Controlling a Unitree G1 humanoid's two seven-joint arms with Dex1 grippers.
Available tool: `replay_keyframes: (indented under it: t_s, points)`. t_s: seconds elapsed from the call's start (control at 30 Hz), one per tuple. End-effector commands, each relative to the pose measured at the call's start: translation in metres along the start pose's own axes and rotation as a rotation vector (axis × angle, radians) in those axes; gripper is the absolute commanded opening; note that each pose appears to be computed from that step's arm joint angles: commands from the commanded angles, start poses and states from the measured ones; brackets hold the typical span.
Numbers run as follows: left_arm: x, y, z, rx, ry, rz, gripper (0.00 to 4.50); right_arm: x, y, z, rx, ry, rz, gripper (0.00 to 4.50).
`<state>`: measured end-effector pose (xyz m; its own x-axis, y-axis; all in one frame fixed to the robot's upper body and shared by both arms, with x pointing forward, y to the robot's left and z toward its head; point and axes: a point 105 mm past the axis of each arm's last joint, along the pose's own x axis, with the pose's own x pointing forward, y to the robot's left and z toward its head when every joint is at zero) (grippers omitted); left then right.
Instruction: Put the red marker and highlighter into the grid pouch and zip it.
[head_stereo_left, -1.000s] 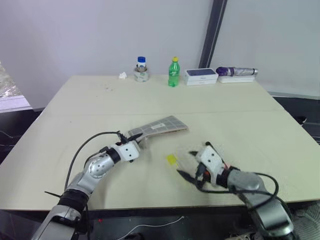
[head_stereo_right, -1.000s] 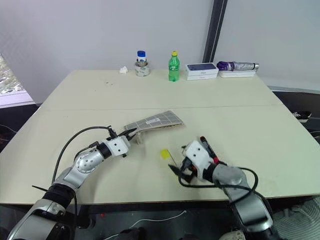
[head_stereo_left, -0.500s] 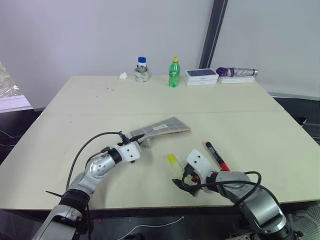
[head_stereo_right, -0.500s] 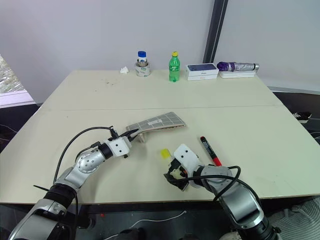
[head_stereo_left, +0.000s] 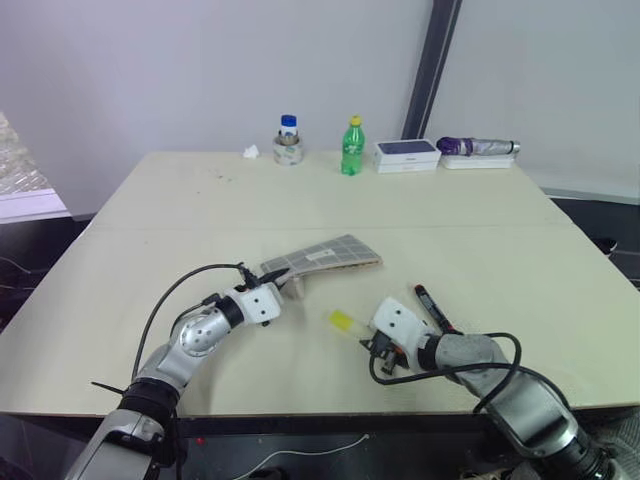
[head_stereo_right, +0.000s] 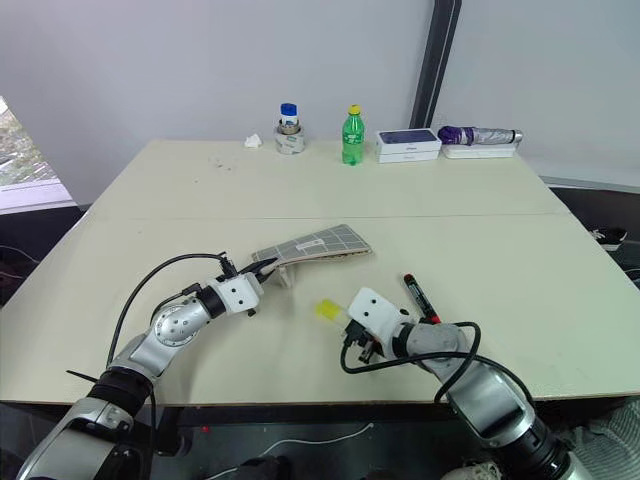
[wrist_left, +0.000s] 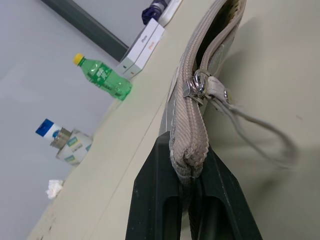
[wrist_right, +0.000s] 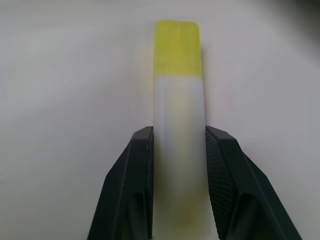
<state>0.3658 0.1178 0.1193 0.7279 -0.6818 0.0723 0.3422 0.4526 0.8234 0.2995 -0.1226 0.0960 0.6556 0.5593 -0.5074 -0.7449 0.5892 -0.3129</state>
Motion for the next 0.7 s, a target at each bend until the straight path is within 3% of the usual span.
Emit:
replay_keyframes:
  t_s: [0.03,0.2,0.47,0.7]
  points:
    - [0.0,0.005,0.005,-0.023,-0.03,0.005,0.0,-0.013,-0.019,0.027,-0.052,-0.128,-0.02,0.86]
    - [0.002,0.003,0.007,-0.037,-0.041,-0.01,0.0,-0.015,-0.05,0.023,-0.097,-0.106,-0.099,0.86]
    - [0.003,-0.002,0.011,-0.046,-0.057,-0.021,0.0,-0.007,-0.061,0.024,-0.089,-0.119,-0.114,0.86]
    - [0.003,-0.004,0.013,-0.02,-0.059,-0.048,0.0,-0.002,-0.065,0.045,-0.086,-0.167,-0.111,0.86]
